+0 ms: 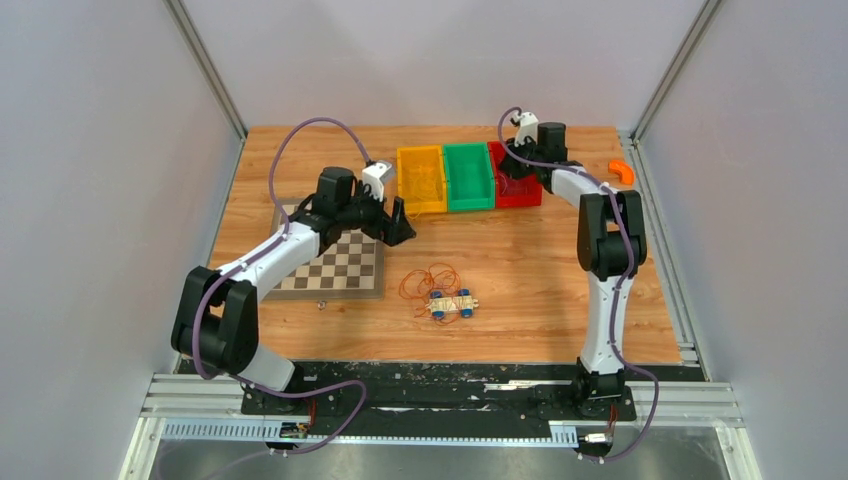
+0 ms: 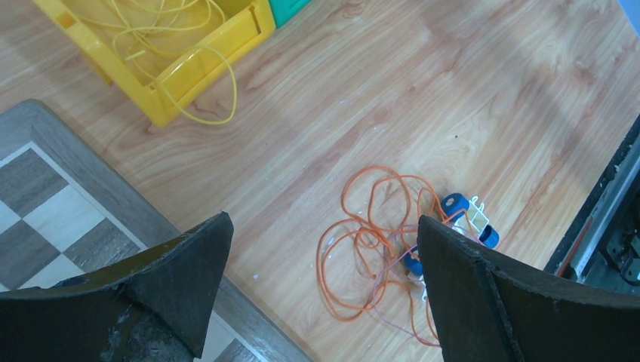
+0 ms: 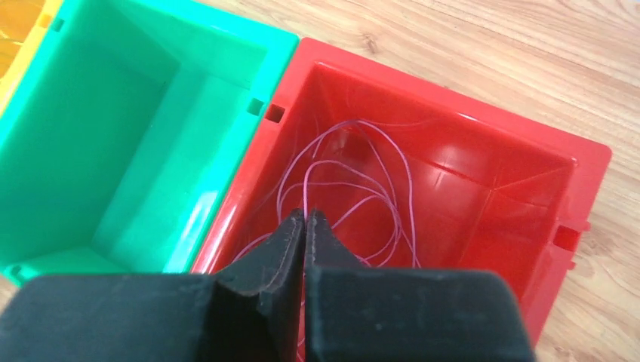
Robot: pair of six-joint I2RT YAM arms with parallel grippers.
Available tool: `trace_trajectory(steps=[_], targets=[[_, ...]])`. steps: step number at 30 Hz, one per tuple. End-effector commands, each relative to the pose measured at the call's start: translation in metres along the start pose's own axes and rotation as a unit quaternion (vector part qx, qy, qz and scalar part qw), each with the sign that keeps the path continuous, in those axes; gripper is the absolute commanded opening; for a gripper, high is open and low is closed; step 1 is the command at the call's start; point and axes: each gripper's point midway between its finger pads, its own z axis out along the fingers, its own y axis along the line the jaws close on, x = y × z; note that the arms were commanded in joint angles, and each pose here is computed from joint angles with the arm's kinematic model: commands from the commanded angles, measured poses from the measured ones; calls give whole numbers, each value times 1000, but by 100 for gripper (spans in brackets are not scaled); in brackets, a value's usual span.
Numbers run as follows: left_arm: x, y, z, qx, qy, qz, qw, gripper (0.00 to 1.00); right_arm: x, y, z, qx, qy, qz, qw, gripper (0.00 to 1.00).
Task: Untangle the cables
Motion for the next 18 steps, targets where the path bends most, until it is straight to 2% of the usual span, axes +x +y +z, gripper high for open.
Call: trace_trajectory(steps=[1, 4, 8, 10, 13, 15, 18], targets=[[-21, -8, -21, 1, -22, 27, 999, 100, -82, 13, -42, -10, -67, -45, 997, 13], [-9, -10, -29, 9, 3, 54, 998, 100, -101, 25, -65, -19, -73, -54, 996, 39], [11, -6, -40, 4, 52, 37, 998, 100, -116, 37, -95, -26, -73, -70, 995, 58], [23, -6, -43, 9, 70, 4, 997, 100, -122, 43, -110, -30, -71, -85, 993, 63], [46, -15, -43, 36, 91, -44, 994, 99, -127, 60, -131, -59, -62, -94, 992, 66], [59, -26, -41, 69, 105, -72, 989, 95, -125, 86, -146, -116, -49, -89, 988, 68], [74, -35, -37, 102, 123, -114, 981, 89, -93, 133, -163, -218, 9, -49, 975, 71]])
